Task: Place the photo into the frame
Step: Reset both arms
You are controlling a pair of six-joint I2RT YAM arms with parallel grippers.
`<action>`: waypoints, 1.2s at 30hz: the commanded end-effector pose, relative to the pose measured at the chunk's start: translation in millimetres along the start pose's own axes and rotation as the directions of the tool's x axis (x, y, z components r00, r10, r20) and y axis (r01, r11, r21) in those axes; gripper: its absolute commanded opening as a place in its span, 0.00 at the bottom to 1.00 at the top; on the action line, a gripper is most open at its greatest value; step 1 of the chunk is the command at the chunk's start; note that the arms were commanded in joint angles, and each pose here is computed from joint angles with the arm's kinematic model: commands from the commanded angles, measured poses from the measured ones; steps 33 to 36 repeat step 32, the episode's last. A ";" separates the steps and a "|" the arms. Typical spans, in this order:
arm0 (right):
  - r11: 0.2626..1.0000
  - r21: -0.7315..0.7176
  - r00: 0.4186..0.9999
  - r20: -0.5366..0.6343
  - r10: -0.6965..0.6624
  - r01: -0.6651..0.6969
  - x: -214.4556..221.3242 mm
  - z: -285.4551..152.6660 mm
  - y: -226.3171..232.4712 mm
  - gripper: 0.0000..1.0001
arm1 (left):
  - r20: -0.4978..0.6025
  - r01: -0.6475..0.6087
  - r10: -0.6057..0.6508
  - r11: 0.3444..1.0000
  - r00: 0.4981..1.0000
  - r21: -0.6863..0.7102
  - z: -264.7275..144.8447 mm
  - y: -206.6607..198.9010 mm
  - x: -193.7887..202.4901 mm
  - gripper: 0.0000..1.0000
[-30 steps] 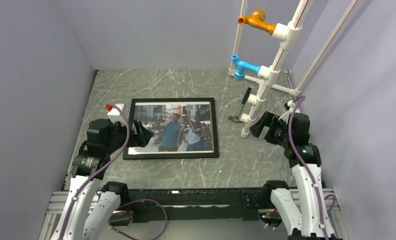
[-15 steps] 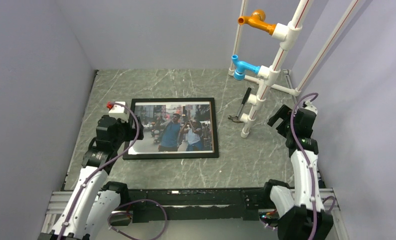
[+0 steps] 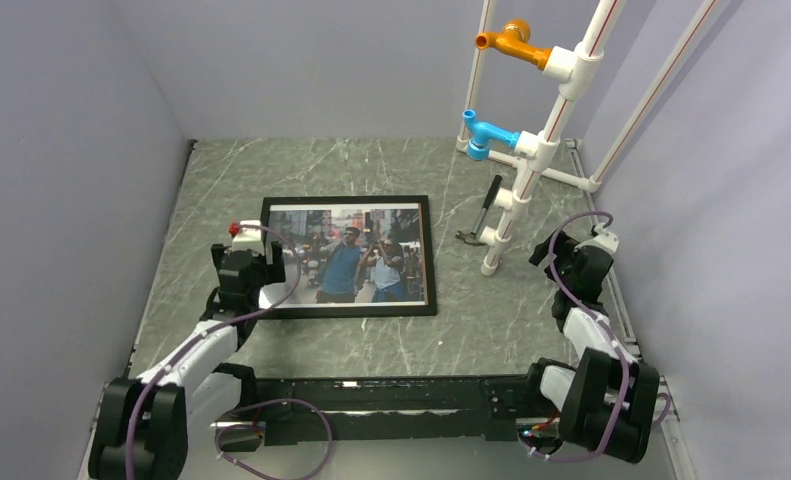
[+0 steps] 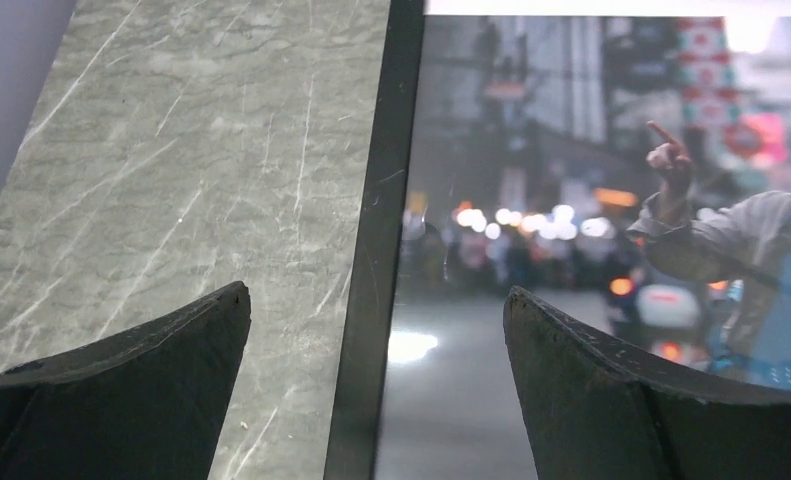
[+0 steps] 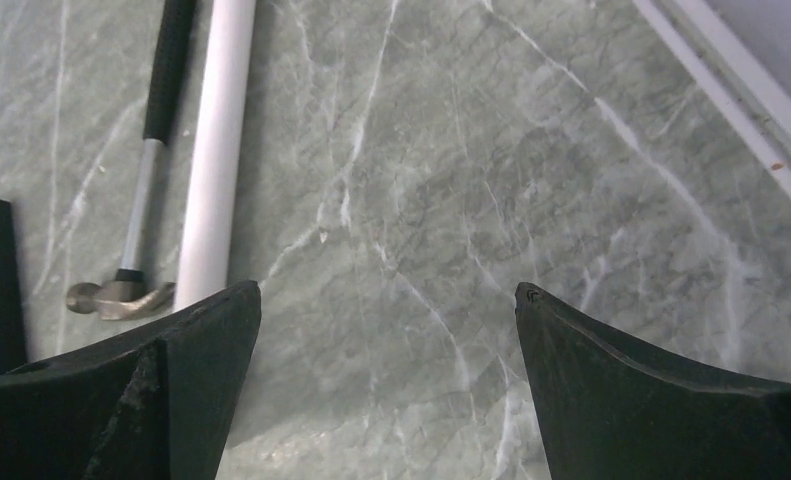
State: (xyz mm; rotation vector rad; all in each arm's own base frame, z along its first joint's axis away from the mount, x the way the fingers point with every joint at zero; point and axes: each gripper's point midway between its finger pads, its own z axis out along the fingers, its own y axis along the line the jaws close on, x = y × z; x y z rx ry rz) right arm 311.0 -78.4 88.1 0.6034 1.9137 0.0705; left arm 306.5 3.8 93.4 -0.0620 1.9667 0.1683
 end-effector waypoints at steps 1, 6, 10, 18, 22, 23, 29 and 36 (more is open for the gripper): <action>0.990 -0.114 0.968 0.247 -0.050 0.080 -37.6 11.2 20.5 0.99 | 0.333 0.030 -0.009 0.998 0.943 -0.059 5.7 12.7 -47.1 0.99; 0.976 -0.153 0.936 0.339 -0.095 0.154 -34.1 17.1 29.3 1.00 | 0.443 -0.048 0.072 0.997 0.894 -0.066 9.8 11.5 -60.8 0.99; 0.940 -0.212 0.938 0.283 -0.202 0.266 -21.0 35.5 54.8 1.00 | 0.466 -0.067 0.091 0.995 0.880 -0.067 22.4 10.6 -58.0 0.99; 0.905 -0.180 0.901 0.282 -0.329 0.387 2.5 43.4 74.1 1.00 | 0.367 -0.024 0.048 0.997 0.929 -0.068 38.0 16.3 -49.9 1.00; 0.906 -0.171 0.895 0.307 -0.325 0.387 -2.5 43.9 75.1 1.00 | 0.352 -0.026 0.047 0.998 0.935 -0.065 39.8 15.9 -47.0 0.99; 0.906 -0.169 0.896 0.299 -0.327 0.387 -1.5 43.6 74.3 1.00 | 0.359 -0.026 0.047 0.998 0.932 -0.066 39.6 16.4 -47.7 0.99; 0.906 -0.170 0.895 0.306 -0.326 0.388 -2.5 43.8 74.8 1.00 | 0.361 -0.025 0.047 0.998 0.931 -0.064 40.1 16.1 -48.4 0.99; 0.906 -0.169 0.895 0.301 -0.328 0.389 -1.4 43.8 74.4 1.00 | 0.352 -0.028 0.044 0.998 0.935 -0.051 42.3 15.8 -48.2 0.99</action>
